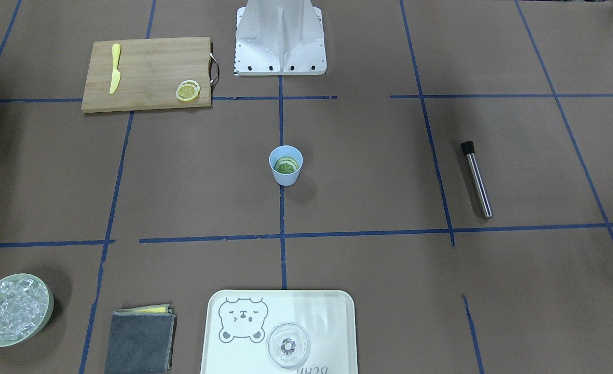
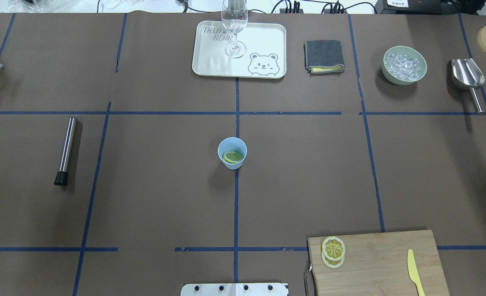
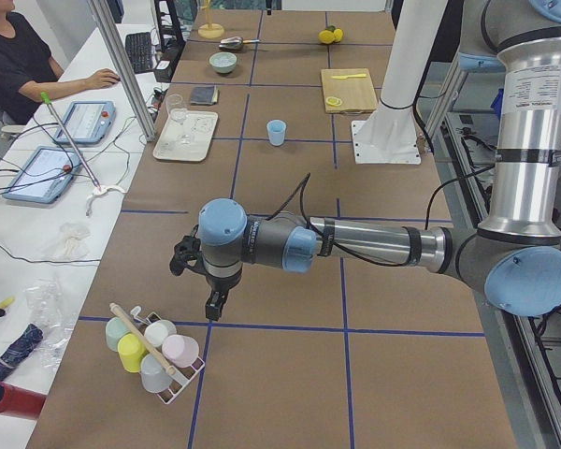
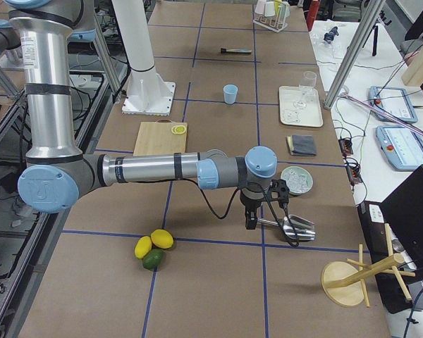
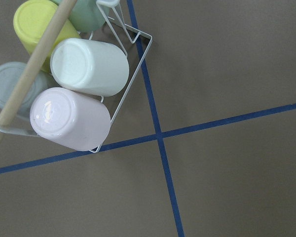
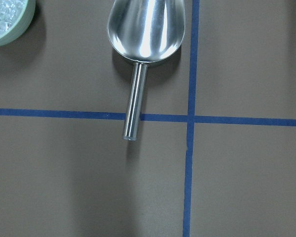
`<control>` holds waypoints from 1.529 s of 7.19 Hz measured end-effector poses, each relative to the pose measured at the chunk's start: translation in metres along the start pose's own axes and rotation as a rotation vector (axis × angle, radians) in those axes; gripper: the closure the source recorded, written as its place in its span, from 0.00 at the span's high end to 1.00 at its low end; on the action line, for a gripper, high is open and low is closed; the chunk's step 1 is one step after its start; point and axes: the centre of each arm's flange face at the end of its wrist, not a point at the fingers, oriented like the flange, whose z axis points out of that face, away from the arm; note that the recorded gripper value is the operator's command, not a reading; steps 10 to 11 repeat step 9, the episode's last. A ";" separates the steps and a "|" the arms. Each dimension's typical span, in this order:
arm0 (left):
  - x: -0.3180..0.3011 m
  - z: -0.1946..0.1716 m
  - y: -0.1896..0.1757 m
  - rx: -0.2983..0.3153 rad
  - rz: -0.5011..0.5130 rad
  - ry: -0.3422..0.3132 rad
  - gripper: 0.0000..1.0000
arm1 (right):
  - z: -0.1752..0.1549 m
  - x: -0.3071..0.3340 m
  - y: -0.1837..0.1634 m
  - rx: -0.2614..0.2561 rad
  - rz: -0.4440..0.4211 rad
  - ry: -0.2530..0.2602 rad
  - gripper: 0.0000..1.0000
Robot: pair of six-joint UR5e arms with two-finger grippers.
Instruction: Squeeze lemon into cup
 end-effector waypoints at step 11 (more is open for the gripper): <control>0.006 0.017 0.009 -0.117 -0.076 0.018 1.00 | 0.014 -0.002 0.002 -0.031 0.000 -0.027 1.00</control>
